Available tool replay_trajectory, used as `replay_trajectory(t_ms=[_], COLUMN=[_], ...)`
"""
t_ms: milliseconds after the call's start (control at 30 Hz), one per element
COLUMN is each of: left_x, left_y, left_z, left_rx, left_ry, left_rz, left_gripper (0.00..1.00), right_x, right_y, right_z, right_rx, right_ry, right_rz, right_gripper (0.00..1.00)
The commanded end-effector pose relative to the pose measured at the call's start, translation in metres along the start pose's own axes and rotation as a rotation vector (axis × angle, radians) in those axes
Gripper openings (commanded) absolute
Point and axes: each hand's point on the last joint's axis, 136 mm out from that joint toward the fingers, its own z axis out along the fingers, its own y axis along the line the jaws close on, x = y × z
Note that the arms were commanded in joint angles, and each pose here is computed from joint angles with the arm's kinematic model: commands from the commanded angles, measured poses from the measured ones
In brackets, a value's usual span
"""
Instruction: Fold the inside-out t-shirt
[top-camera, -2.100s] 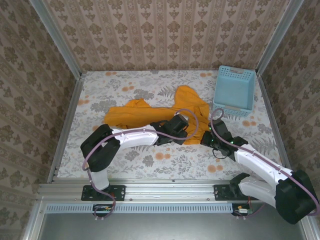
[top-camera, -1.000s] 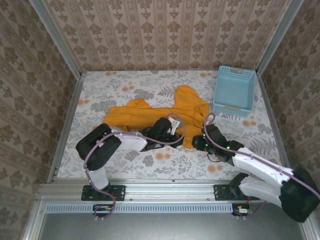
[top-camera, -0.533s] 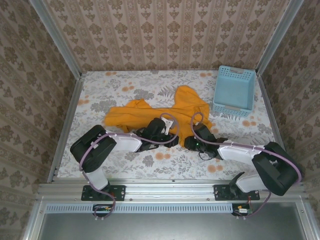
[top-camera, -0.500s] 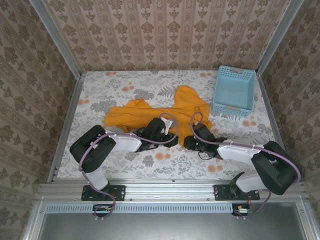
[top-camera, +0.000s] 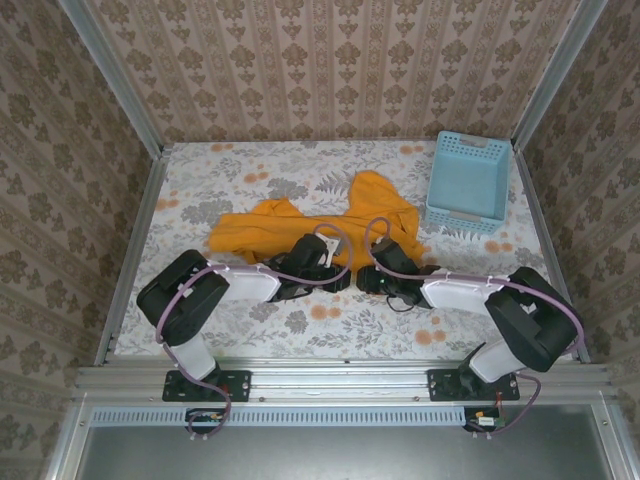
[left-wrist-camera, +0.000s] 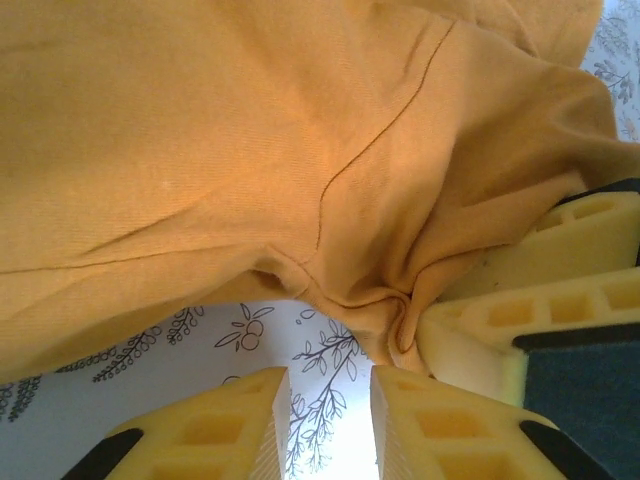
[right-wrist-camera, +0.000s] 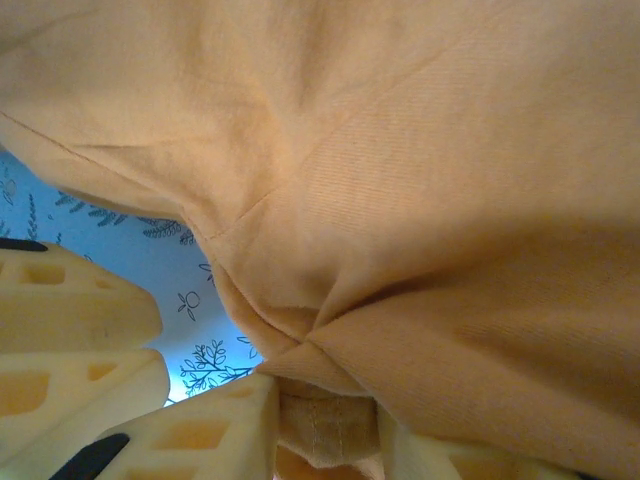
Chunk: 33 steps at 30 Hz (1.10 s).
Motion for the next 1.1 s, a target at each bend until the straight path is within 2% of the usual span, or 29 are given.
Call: replay_trajectory(t_ms=[0, 200, 333, 567, 733, 900, 1067], left_x=[-0.006, -0.011, -0.023, -0.042, -0.057, -0.056, -0.049], left_y=[0.002, 0.008, 0.012, 0.024, 0.045, 0.088, 0.119], left_z=[-0.005, -0.006, -0.006, -0.007, -0.005, 0.002, 0.005], left_rx=[-0.015, -0.06, -0.089, -0.135, -0.261, -0.351, -0.434], left_ry=[-0.013, -0.011, -0.012, -0.021, 0.003, 0.04, 0.069], left_rz=[-0.004, 0.001, 0.011, -0.006, -0.022, -0.148, -0.204], left_gripper=[0.29, 0.31, 0.32, 0.35, 0.37, 0.36, 0.35], right_x=[-0.001, 0.001, 0.004, 0.009, 0.015, 0.041, 0.054], right_y=[-0.004, -0.011, -0.008, -0.007, -0.011, -0.039, -0.039], right_z=[0.003, -0.002, -0.003, -0.005, -0.025, -0.048, -0.075], right_rx=[0.059, 0.124, 0.131, 0.134, 0.247, 0.388, 0.372], right_ry=[0.003, 0.001, 0.003, 0.007, 0.001, 0.045, 0.014], right_rz=[-0.032, -0.061, -0.082, -0.088, -0.146, -0.088, -0.078], right_gripper=[0.32, 0.29, 0.2, 0.11, 0.12, 0.13, 0.16])
